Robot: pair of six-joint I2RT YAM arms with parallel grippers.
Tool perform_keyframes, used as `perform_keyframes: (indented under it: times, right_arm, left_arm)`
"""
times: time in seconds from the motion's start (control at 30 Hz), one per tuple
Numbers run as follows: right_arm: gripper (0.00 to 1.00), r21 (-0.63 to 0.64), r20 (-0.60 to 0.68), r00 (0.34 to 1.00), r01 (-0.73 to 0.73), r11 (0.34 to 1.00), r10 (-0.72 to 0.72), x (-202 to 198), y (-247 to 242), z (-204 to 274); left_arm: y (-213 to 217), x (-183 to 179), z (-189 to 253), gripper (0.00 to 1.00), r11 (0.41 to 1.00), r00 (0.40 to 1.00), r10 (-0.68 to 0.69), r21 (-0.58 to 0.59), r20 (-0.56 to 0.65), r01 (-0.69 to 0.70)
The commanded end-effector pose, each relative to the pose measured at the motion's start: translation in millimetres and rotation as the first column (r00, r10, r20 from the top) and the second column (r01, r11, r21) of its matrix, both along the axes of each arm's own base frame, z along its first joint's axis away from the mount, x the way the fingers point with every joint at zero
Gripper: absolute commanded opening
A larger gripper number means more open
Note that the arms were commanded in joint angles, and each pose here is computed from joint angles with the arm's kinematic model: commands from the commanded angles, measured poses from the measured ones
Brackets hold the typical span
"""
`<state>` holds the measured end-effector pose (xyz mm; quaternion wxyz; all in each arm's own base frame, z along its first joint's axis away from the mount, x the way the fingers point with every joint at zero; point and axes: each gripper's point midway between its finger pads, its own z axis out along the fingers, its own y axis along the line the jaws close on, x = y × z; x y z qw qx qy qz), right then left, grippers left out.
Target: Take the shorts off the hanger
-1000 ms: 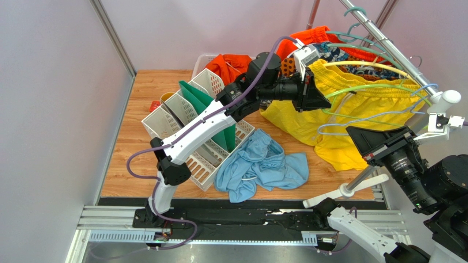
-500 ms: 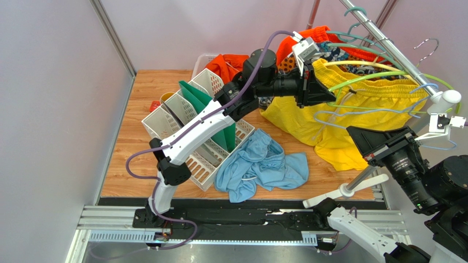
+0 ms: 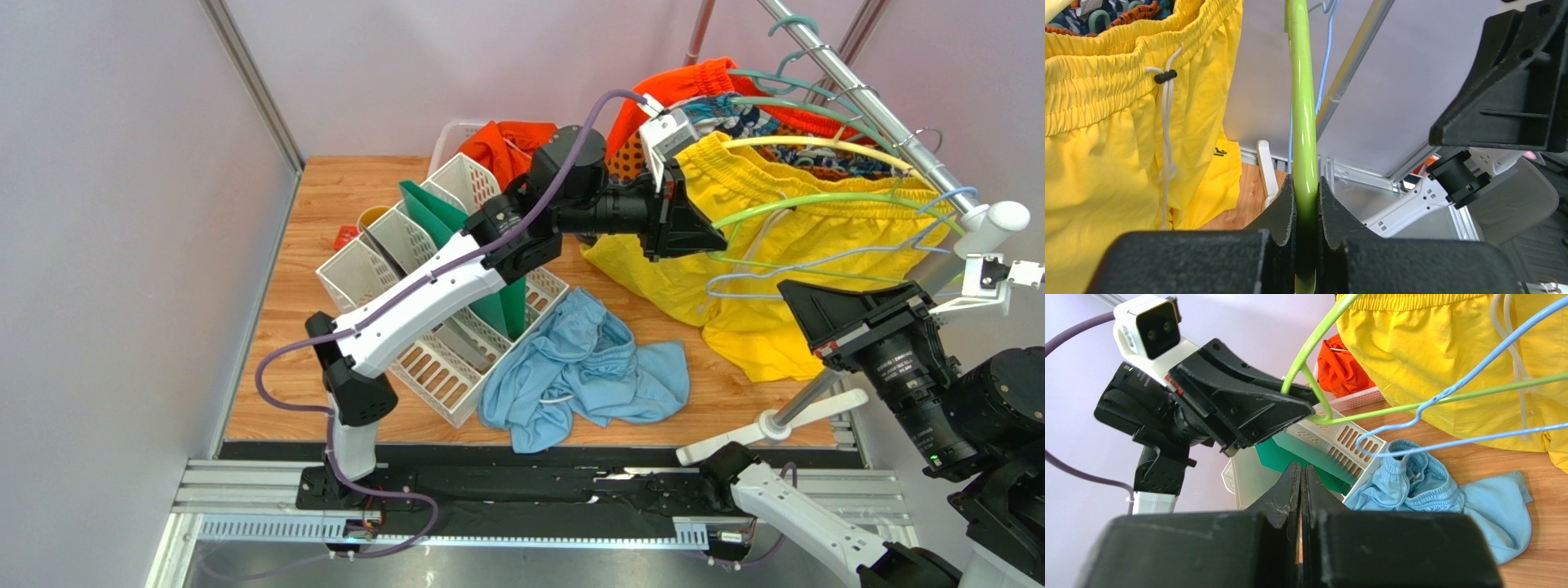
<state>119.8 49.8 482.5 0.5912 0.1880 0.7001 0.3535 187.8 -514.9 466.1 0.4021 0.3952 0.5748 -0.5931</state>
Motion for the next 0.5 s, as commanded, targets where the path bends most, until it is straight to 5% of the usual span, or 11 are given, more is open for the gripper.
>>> perform_keyframes:
  times: [0.0, 0.13, 0.3, 0.47]
  right_arm:
    - [0.00, 0.023, 0.014, 1.000, 0.027, 0.999, -0.028, -2.9, -7.0, 3.9]
    - [0.00, 0.023, 0.006, 1.000, 0.028, 0.999, -0.028, -0.9, -5.6, 2.6]
    - [0.00, 0.020, 0.001, 1.000, 0.031, 0.999, -0.031, 0.9, -5.1, 0.9]
    - [0.00, 0.004, -0.008, 0.999, 0.032, 0.999, -0.032, 2.2, -4.8, -4.8]
  left_arm:
    - [25.2, -20.1, 48.2, 0.00, 0.994, 0.994, -0.007, -0.109, 0.107, 0.019]
    - [26.2, -23.2, 41.6, 0.01, 0.996, 0.995, -0.022, -0.084, 0.095, 0.030]
    - [37.8, -22.6, 32.9, 0.32, 1.000, 0.993, 0.001, -0.025, 0.115, 0.002]
    - [63.5, -25.5, 27.4, 0.47, 0.998, 0.991, 0.058, 0.013, 0.121, -0.060]
